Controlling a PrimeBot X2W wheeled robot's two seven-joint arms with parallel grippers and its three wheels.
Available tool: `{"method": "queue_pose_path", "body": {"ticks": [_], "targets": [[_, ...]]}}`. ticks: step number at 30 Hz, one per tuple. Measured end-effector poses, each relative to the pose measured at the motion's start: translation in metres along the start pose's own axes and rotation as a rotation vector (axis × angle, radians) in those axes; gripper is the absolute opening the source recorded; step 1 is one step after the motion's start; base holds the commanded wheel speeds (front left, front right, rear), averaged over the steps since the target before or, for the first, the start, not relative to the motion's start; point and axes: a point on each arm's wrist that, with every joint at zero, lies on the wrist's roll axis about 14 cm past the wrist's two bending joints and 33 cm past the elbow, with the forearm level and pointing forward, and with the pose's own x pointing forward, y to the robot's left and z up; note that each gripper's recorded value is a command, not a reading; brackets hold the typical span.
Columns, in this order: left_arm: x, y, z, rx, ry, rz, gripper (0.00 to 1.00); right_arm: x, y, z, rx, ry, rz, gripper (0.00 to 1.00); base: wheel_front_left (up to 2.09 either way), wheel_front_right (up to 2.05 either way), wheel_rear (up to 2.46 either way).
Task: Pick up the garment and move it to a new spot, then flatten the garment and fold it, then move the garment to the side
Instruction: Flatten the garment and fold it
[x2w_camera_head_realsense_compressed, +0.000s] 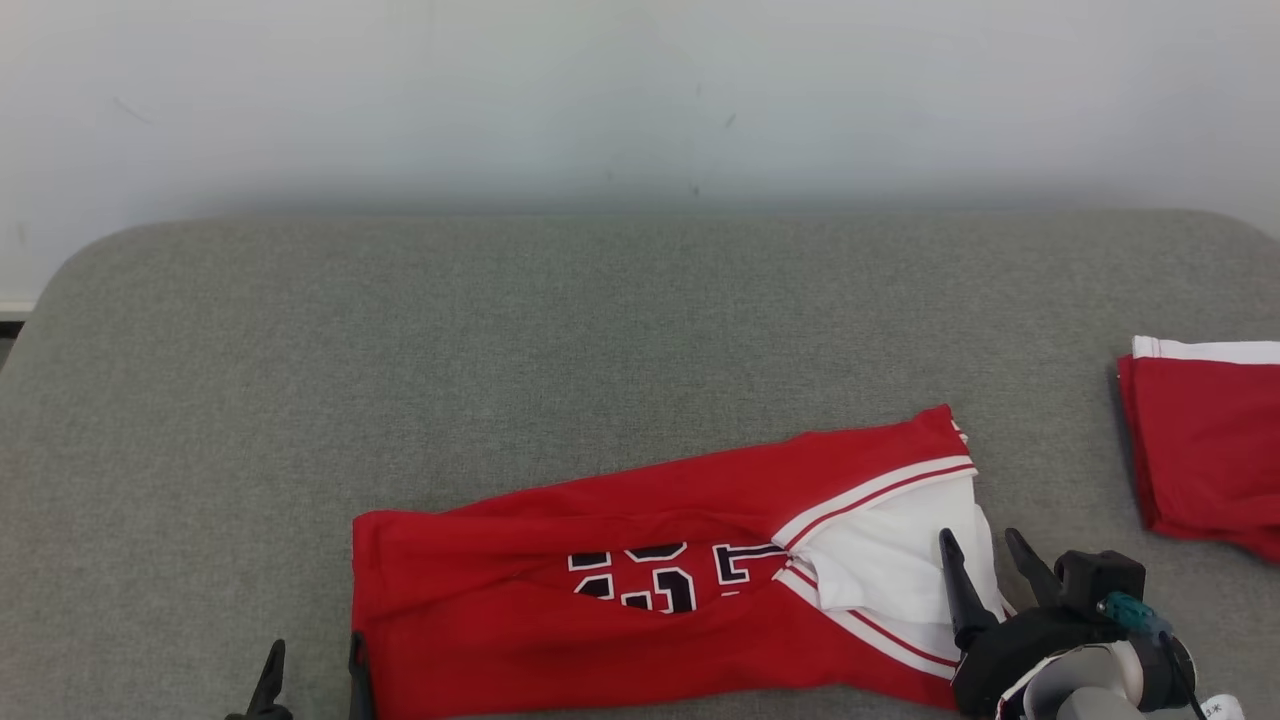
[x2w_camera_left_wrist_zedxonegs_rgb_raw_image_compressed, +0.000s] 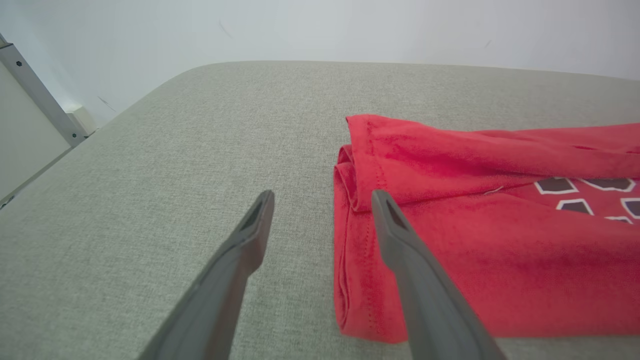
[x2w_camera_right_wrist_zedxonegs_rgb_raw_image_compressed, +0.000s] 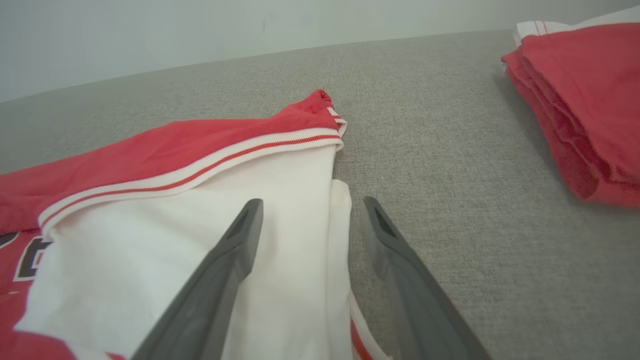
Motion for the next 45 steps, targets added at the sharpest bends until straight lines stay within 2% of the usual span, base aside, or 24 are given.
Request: {"method": "queue_pose_path", "body": {"ticks": [7, 17, 19, 20, 21, 26, 38, 41, 45], "targets": [[0.003, 0.005, -0.004, -0.012, 0.015, 0.025, 1.0, 0.021, 0.001, -0.019, -0.013, 0.111, 0.006, 1.0, 0.0, 0.0, 0.0], [0.0, 0.015, -0.009, -0.02, 0.031, 0.069, 1.0, 0.033, 0.037, -0.041, 0.06, 0.199, 0.076, 1.0, 0.0, 0.0, 0.0], [0.0, 0.015, -0.01, -0.023, 0.034, 0.071, 1.0, 0.033, 0.04, -0.043, 0.064, 0.209, 0.086, 0.41, 0.0, 0.0, 0.0], [0.0, 0.014, -0.01, -0.023, 0.034, 0.07, 1.0, 0.033, 0.04, -0.044, 0.063, 0.211, 0.09, 0.07, 0.0, 0.0, 0.0], [0.0, 0.014, -0.01, -0.023, 0.034, 0.069, 1.0, 0.033, 0.04, -0.044, 0.061, 0.214, 0.094, 0.0, 0.0, 0.0, 0.0], [0.001, 0.01, -0.008, -0.023, 0.03, 0.059, 1.0, 0.032, 0.032, -0.042, 0.063, 0.194, 0.08, 0.0, 0.0, 0.0, 0.0], [0.003, 0.001, -0.006, -0.035, 0.023, 0.032, 1.0, 0.03, -0.034, 0.004, 0.052, 0.039, -0.079, 0.0, 0.0, 0.0, 0.0], [0.004, -0.003, -0.006, -0.042, 0.023, 0.018, 1.0, 0.027, -0.033, 0.021, 0.041, -0.026, -0.075, 0.0, 0.0, 0.0, 0.0], [0.005, -0.011, -0.006, -0.044, 0.022, -0.007, 1.0, 0.019, -0.014, 0.029, 0.03, -0.072, -0.03, 0.0, 0.0, 0.0, 0.0]]}}
